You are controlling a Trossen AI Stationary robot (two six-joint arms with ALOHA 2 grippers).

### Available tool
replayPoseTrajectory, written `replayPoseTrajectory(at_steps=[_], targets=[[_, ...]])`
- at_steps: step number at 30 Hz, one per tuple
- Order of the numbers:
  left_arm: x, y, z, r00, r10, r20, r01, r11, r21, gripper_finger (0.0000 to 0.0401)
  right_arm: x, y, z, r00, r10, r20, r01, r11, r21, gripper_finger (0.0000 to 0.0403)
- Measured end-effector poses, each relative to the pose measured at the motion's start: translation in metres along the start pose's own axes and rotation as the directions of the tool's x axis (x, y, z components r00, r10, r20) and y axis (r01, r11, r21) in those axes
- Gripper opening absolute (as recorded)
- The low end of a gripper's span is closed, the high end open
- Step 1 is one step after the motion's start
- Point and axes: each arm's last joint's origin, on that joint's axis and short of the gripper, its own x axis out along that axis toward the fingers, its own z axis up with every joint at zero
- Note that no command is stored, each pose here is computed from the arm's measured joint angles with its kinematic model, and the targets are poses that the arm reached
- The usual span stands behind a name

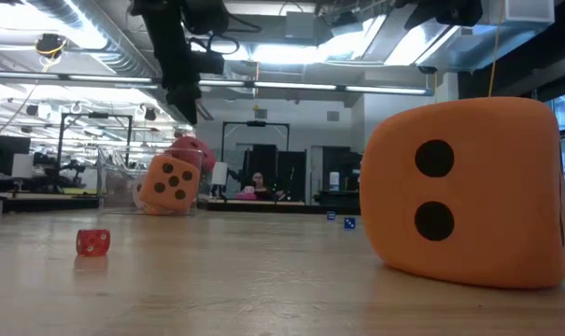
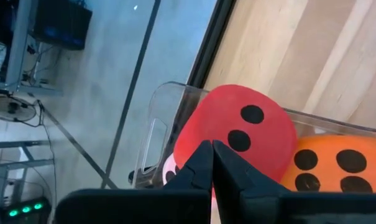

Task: Pick & Place Dice
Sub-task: Put the bottom small blue dice into the transparent bin

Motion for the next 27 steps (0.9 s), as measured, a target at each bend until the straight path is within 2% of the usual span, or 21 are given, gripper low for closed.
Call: replayPoseTrajectory(at_steps=[4, 6, 8, 10, 12, 14, 16, 20, 23, 27], targets=[[-0.008, -0.001, 0.004, 0.999, -0.043, 0.029, 0.043, 0.999, -0.028, 0.0001, 0.000, 0.000, 0.000, 1.000, -0.007, 0.009, 0.007, 1.000, 0.001, 0.0164], [-0.021, 0.000, 0.012, 0.989, -0.107, 0.106, 0.114, 0.992, -0.058, 0.0001, 0.000, 0.000, 0.000, 1.000, -0.013, 0.016, 0.013, 1.000, 0.001, 0.0164], [-0.037, 0.002, 0.023, 0.958, -0.196, 0.211, 0.219, 0.972, -0.091, 0.0004, 0.000, -0.001, 0.001, 0.999, -0.026, 0.031, 0.026, 1.000, 0.001, 0.0164], [-0.053, 0.003, 0.033, 0.897, -0.309, 0.317, 0.356, 0.929, -0.101, 0.0008, 0.000, -0.001, 0.001, 0.998, -0.037, 0.044, 0.037, 0.999, 0.002, 0.0164], [-0.067, 0.000, 0.042, 0.805, -0.430, 0.409, 0.498, 0.864, -0.074, 0.0016, 0.000, -0.001, 0.001, 0.998, -0.042, 0.050, 0.042, 0.999, -0.002, 0.0164], [-0.076, -0.006, 0.047, 0.726, -0.512, 0.459, 0.589, 0.808, -0.030, 0.0029, 0.000, -0.001, 0.002, 0.998, -0.043, 0.052, 0.045, 0.999, -0.020, 0.0164], [-0.083, -0.014, 0.050, 0.680, -0.555, 0.479, 0.634, 0.774, -0.002, 0.0045, 0.000, -0.002, 0.002, 0.996, -0.057, 0.068, 0.059, 0.998, -0.026, 0.0164], [-0.092, -0.027, 0.051, 0.642, -0.602, 0.474, 0.689, 0.724, -0.014, 0.0076, 0.000, -0.005, 0.002, 0.988, -0.114, 0.101, 0.117, 0.993, -0.025, 0.0164], [-0.098, -0.037, 0.048, 0.586, -0.681, 0.439, 0.761, 0.649, -0.010, 0.0094, 0.000, -0.005, 0.002, 0.985, -0.131, 0.115, 0.135, 0.991, -0.024, 0.0164], [-0.106, -0.056, 0.038, 0.570, -0.747, 0.342, 0.794, 0.607, 0.003, 0.0119, 0.008, -0.003, 0.003, 0.981, -0.156, 0.112, 0.161, 0.986, -0.033, 0.0164]])
